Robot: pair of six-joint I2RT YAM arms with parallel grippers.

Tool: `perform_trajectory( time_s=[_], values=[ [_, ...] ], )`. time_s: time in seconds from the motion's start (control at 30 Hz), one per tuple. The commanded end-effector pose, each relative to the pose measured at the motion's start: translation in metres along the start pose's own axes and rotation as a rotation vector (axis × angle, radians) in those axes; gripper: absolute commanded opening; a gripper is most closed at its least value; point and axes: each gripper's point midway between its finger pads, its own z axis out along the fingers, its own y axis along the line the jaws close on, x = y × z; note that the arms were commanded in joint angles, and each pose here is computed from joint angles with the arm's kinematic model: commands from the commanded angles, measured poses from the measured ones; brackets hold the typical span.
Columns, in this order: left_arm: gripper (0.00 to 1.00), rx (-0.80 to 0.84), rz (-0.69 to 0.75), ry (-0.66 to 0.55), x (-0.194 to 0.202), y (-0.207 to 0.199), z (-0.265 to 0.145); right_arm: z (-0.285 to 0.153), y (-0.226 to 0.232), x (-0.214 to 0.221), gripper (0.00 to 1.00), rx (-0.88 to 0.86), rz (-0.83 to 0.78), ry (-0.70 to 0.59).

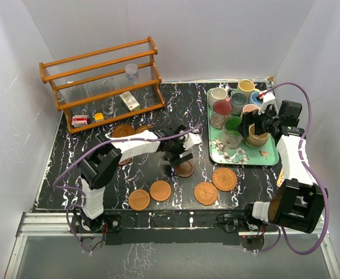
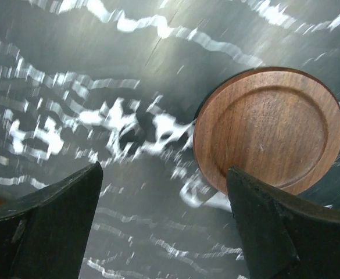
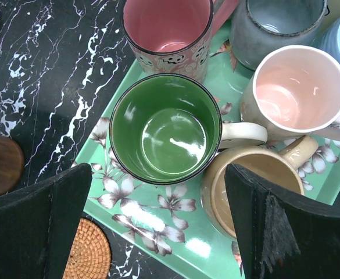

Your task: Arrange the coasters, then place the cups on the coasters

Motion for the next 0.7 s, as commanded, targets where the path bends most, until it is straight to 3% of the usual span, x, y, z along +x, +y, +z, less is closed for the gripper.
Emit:
perform_trajectory(
  time_s=[0.0, 0.33, 0.67],
  values=[
    [0.86, -0.001, -0.066, 0.117, 0.06, 0.016, -0.024, -0.005, 0.001, -0.013, 0.98, 0.0, -0.029, -0.05],
    [0.84, -0.162, -0.146, 0.13, 0.121, 0.047, -0.067, 0.002, -0.002, -0.005, 0.98, -0.009, -0.005, -0.024],
    [0.87, -0.332, -0.203, 0.118, 0.14, 0.088, -0.087, 0.003, -0.003, -0.003, 0.98, -0.005, -0.002, -0.017]
  ],
)
